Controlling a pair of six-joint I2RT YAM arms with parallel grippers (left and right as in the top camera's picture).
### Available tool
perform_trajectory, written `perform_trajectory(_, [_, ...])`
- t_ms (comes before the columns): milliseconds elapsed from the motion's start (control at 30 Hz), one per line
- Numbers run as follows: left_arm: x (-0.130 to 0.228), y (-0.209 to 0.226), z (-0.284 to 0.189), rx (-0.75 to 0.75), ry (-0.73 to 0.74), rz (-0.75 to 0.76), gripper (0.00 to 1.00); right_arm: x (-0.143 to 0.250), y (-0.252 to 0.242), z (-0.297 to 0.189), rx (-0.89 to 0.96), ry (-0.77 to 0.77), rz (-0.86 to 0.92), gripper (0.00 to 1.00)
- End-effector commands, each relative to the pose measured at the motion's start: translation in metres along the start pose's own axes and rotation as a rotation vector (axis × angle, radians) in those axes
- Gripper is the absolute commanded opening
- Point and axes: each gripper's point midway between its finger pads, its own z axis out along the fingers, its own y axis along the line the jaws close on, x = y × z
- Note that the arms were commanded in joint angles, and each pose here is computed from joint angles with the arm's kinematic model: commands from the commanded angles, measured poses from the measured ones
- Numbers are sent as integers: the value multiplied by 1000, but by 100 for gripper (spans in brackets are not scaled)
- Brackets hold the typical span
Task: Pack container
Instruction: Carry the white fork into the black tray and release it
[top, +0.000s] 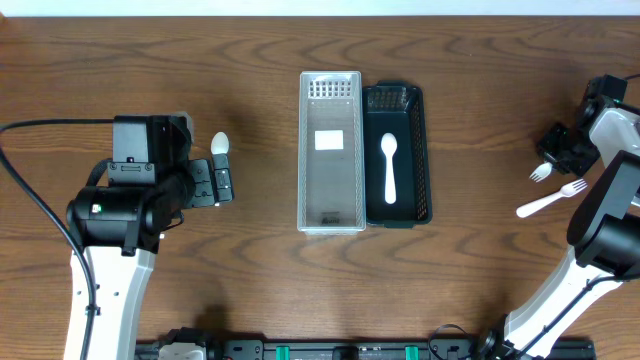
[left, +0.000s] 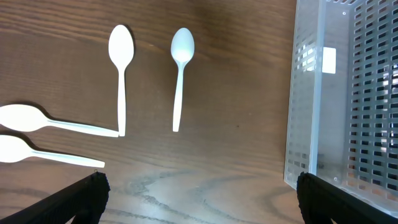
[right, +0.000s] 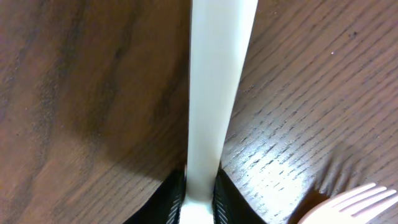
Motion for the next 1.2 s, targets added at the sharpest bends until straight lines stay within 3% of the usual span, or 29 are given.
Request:
perform_trajectory(0, [-6,-3,-5,8,-18,13,98,13,4,8,-13,42,-7,12])
perform_trajectory(167, [-6,-3,-5,8,-18,13,98,12,5,7,-11,34,-13,2])
perform_trajectory(300, [-6,-3,-5,8,-18,13,98,6,8,-7,4,-11,-50,1])
perform_trajectory(567, [-6,-3,-5,8,-18,13,98,3,61,-108,-70,-229,-204,1])
perform_trajectory(700, [-6,-3,-5,8,-18,13,98,40,117,-174,-178,-333,-345,1])
perform_trajectory(867, [-6,-3,-5,8,-18,13,98,103,177,-218,-306,-371,-472,1])
perform_trajectory(1167, [-6,-3,-5,8,-18,13,98,206,222,-170,-247,-176,-656,1])
